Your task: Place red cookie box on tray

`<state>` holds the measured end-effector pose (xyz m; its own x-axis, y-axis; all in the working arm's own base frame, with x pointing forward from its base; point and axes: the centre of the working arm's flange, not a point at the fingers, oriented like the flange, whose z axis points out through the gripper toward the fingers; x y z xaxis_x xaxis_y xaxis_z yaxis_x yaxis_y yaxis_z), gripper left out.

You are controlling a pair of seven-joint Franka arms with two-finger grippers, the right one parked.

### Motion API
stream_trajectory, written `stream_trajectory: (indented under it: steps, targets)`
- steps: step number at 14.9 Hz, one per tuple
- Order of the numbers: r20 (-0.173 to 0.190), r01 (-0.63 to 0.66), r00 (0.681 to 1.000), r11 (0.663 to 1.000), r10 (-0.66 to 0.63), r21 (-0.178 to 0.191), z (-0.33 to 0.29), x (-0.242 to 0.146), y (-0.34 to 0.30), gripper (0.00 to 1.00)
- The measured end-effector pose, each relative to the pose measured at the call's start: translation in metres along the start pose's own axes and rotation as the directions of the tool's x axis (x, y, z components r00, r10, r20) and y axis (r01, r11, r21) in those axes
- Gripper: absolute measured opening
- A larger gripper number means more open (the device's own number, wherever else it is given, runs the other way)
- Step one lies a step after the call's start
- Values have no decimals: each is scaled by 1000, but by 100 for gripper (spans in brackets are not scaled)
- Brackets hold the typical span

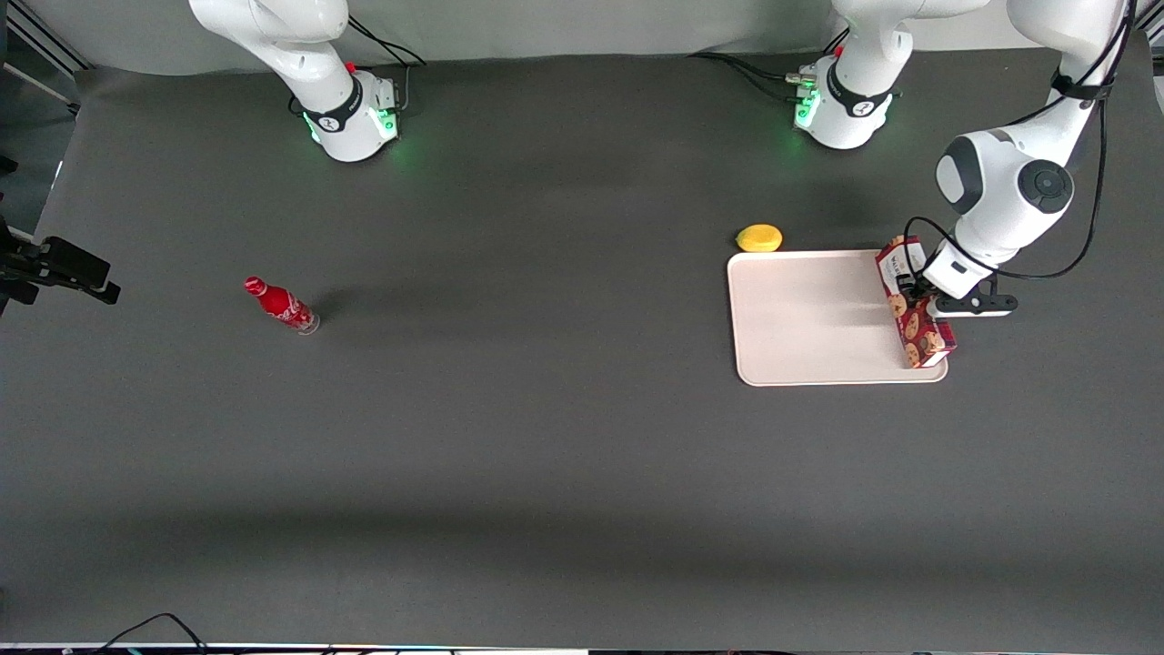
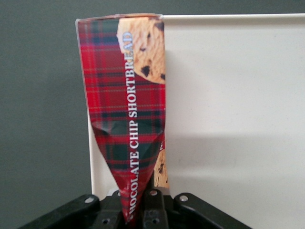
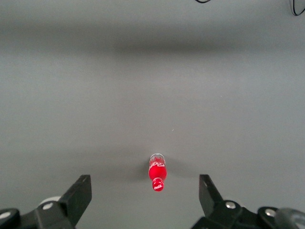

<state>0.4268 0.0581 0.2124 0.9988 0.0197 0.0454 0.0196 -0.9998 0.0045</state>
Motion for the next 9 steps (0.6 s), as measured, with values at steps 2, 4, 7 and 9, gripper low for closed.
stream_trajectory:
  steps: [2,4,7,9]
  targets:
    - [0,0,1000,1000,0,0,0,0,0,8]
    - [-1,1,1000,1000,-1,0,0,0,0,9]
    - [-1,1,1000,1000,-1,1,1,0,0,20]
    - [9,2,1000,1000,-2,1,6,-2,-1,39]
